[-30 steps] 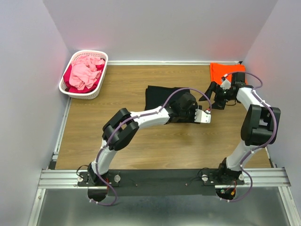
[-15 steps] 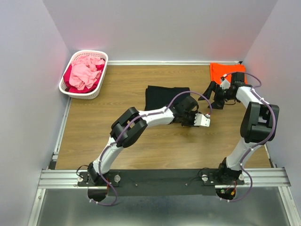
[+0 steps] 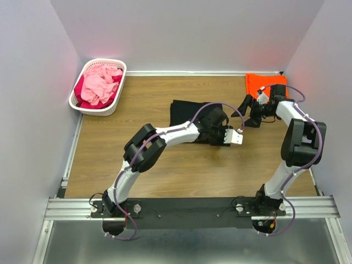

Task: Fold and stack the t-shirts
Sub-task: Neatly place the folded tshirt to the corner

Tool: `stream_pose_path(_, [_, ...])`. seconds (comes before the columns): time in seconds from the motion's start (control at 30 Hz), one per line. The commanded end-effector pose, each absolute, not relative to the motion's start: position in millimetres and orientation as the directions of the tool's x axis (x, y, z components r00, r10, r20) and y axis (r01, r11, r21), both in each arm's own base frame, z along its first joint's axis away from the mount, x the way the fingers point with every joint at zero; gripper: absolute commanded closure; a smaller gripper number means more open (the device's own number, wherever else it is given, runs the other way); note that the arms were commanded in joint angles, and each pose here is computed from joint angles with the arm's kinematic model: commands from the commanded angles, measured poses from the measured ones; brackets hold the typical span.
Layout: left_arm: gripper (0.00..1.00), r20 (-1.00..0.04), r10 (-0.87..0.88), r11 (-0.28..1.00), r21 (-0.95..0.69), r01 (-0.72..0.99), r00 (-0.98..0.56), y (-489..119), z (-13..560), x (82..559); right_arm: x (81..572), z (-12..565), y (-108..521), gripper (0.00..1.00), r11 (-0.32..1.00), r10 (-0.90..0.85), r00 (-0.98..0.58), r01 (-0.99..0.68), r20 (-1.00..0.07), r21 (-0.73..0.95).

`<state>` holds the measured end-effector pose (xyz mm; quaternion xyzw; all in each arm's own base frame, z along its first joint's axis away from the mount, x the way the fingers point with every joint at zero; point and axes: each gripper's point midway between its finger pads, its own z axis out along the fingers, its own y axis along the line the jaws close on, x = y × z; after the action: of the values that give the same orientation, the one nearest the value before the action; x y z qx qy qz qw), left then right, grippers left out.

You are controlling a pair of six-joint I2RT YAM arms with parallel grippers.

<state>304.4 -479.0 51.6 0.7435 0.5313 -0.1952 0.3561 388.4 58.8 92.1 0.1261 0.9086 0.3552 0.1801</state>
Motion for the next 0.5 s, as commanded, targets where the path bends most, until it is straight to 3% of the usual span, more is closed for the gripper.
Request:
stream_pose_path(0.0, [0.47, -0.703, 0.589, -0.197, 0.352, 0.915, 0.398, -488, 94, 298, 391, 93, 59, 0.00, 0.695, 0.366, -0.902, 0.101, -0.229, 0.712])
stream_pose_path(0.2, [0.53, -0.686, 0.621, -0.221, 0.311, 0.924, 0.379, -484, 73, 299, 391, 93, 59, 0.00, 0.692, 0.369, -0.902, 0.105, -0.224, 0.715])
stream_pose_path(0.27, [0.62, -0.681, 0.645, -0.234, 0.256, 0.938, 0.347, -481, 56, 301, 390, 92, 61, 0.00, 0.684, 0.372, -0.904, 0.112, -0.212, 0.721])
stream_pose_path(0.47, [0.60, -0.669, 0.687, -0.209, 0.192, 0.959, 0.284, -475, 32, 312, 390, 91, 61, 0.00, 0.683, 0.374, -0.904, 0.116, -0.209, 0.722])
